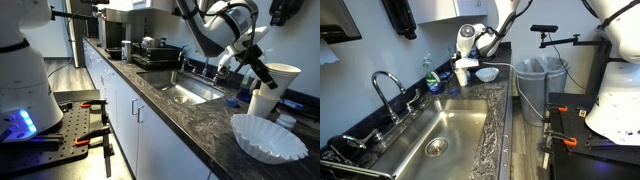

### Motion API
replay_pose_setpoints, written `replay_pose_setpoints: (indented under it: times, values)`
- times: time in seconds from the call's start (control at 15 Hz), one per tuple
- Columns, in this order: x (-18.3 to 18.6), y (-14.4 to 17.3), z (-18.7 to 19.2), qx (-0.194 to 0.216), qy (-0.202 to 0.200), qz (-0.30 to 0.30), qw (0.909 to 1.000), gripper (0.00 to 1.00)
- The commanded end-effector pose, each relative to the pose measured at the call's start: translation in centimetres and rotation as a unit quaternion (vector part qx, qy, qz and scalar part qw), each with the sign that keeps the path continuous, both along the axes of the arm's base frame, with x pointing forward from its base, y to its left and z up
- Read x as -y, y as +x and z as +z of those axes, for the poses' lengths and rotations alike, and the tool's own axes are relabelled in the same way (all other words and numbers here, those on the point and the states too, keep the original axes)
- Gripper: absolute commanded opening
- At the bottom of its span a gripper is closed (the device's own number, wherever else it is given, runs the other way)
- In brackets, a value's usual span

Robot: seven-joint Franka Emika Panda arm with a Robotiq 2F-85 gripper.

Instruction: Stack the paper cups

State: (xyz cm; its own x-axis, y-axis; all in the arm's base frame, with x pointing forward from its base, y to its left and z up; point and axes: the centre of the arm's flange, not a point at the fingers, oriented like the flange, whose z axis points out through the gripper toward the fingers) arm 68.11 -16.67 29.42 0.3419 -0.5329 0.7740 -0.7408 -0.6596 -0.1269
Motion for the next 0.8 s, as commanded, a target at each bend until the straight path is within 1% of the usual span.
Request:
replay_pose_setpoints:
  times: [0.0, 0.07, 0.53, 0.73]
  values:
    - [0.0, 0.4, 0.9, -0.004, -0.012, -0.005, 0.9999, 0.99]
    - [-0.1, 0.1, 1.0, -0.004, -0.013, -0.004, 0.9999, 1.00]
    - [-0.1, -0.8, 1.8, 0.002, -0.017, -0.005, 0.9998, 1.00]
    - [-0.4, -2.3, 2.7, 0.010, -0.021, -0.001, 0.9997, 1.00]
